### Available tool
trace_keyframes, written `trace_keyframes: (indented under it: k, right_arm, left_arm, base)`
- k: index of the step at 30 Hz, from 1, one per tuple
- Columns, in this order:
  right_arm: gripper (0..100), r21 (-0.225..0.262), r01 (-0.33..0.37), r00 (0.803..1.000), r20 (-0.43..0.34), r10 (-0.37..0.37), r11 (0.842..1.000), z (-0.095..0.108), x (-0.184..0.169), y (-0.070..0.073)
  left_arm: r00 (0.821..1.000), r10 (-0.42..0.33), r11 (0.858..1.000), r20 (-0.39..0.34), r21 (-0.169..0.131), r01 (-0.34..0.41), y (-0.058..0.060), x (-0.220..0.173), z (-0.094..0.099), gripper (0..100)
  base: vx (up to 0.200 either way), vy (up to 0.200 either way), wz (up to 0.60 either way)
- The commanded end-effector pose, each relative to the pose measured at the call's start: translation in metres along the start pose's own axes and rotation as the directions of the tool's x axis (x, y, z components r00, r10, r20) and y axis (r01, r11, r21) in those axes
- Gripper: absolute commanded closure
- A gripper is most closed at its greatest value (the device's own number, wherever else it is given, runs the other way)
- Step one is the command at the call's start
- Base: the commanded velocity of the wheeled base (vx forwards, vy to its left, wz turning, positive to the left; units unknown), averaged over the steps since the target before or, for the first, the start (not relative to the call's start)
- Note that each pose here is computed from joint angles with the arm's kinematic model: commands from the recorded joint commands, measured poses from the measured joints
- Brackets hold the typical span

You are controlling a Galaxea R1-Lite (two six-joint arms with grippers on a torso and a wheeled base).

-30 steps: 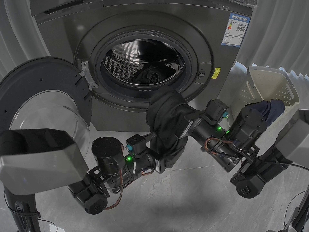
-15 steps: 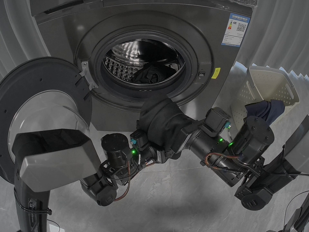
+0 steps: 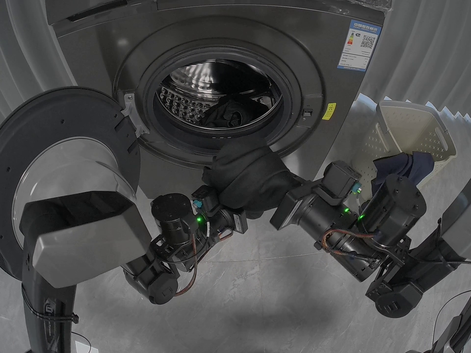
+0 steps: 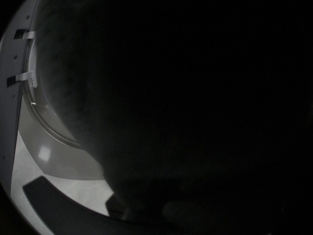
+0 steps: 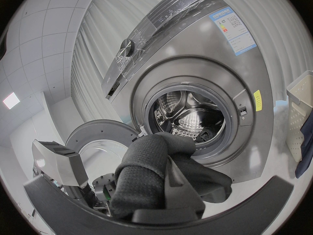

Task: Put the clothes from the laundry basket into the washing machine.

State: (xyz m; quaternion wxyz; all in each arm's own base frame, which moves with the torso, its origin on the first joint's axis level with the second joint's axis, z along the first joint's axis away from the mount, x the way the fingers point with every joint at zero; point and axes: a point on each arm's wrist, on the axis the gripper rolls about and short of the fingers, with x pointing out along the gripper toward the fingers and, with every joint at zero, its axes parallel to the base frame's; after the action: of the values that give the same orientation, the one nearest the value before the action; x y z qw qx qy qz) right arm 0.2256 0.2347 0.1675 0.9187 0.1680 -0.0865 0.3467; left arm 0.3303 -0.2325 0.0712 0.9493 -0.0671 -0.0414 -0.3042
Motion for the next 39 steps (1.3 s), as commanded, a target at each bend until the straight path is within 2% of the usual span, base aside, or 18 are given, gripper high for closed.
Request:
trace_keyframes:
  k: [1, 4, 7, 12, 17, 18, 24, 28, 30, 32, 39]
  right_arm:
    - [100, -0.017, 0.053, 0.999, 0.002, -0.053, 0.998, 0.004, -0.003, -0.02]
    - [100, -0.03, 0.092, 0.996, -0.009, -0.093, 0.995, 0.003, -0.005, -0.034]
    - [100, -0.036, 0.109, 0.993, -0.031, -0.111, 0.993, -0.002, -0.008, -0.039]
    - [100, -0.04, 0.114, 0.99, -0.083, -0.117, 0.993, -0.018, -0.008, -0.04]
    - [100, -0.036, 0.099, 0.991, -0.084, -0.101, 0.994, -0.022, -0.004, -0.036]
    - [0, -0.033, 0.094, 0.992, -0.081, -0.096, 0.995, -0.022, -0.003, -0.034]
    - [0, -0.018, 0.071, 0.994, -0.081, -0.073, 0.997, -0.019, -0.005, -0.028]
    - [0, -0.034, 0.047, 0.983, -0.179, -0.052, 0.998, -0.033, -0.023, -0.031]
    - [0, -0.035, 0.032, 0.979, -0.198, -0.038, 0.999, -0.035, -0.027, -0.031]
    - [0, -0.037, 0.002, 0.965, -0.26, -0.012, 0.999, -0.042, -0.04, -0.029]
    - [0, -0.01, -0.079, 0.948, -0.309, 0.072, 0.997, -0.036, -0.063, -0.02]
  left_arm:
    - [0.998, 0.01, 1.0, 0.059, -0.009, -0.009, -0.001, -0.004, 0.025, 100]
    - [0.996, 0.009, 1.0, 0.093, -0.011, -0.008, -0.003, -0.011, 0.044, 100]
    - [0.994, 0.007, 1.0, 0.113, -0.013, -0.006, -0.005, -0.02, 0.059, 100]
    - [0.991, 0.002, 0.999, 0.137, -0.037, 0.003, -0.008, -0.036, 0.078, 100]
    - [0.992, 0.001, 0.999, 0.126, -0.037, 0.003, -0.008, -0.04, 0.078, 100]
    - [0.992, 0.0, 0.999, 0.126, -0.038, 0.005, -0.009, -0.041, 0.078, 100]
    - [0.993, -0.004, 0.999, 0.119, -0.042, 0.009, -0.011, -0.043, 0.077, 100]
    - [0.993, 0.005, 0.998, 0.122, -0.059, 0.002, -0.008, -0.053, 0.084, 100]
    - [0.993, 0.008, 0.998, 0.121, -0.063, 0.0, -0.008, -0.055, 0.085, 100]
    - [0.99, 0.048, 0.996, 0.131, -0.08, -0.038, -0.005, -0.064, 0.093, 100]
    - [0.988, 0.086, 0.992, 0.13, -0.1, -0.073, 0.001, -0.093, 0.106, 100]
  base:
    - [0.0, 0.0, 0.0]
    - [0.0, 0.0, 0.0]
    - [0.0, 0.0, 0.0]
    - [0.0, 0.0, 0.0]
    - [0.0, 0.0, 0.0]
    - [0.0, 0.0, 0.0]
    - [0.0, 0.0, 0.0]
    - [0.0, 0.0, 0.0]
    - [0.0, 0.0, 0.0]
    - [0.0, 0.0, 0.0]
    - [0.0, 0.0, 0.0]
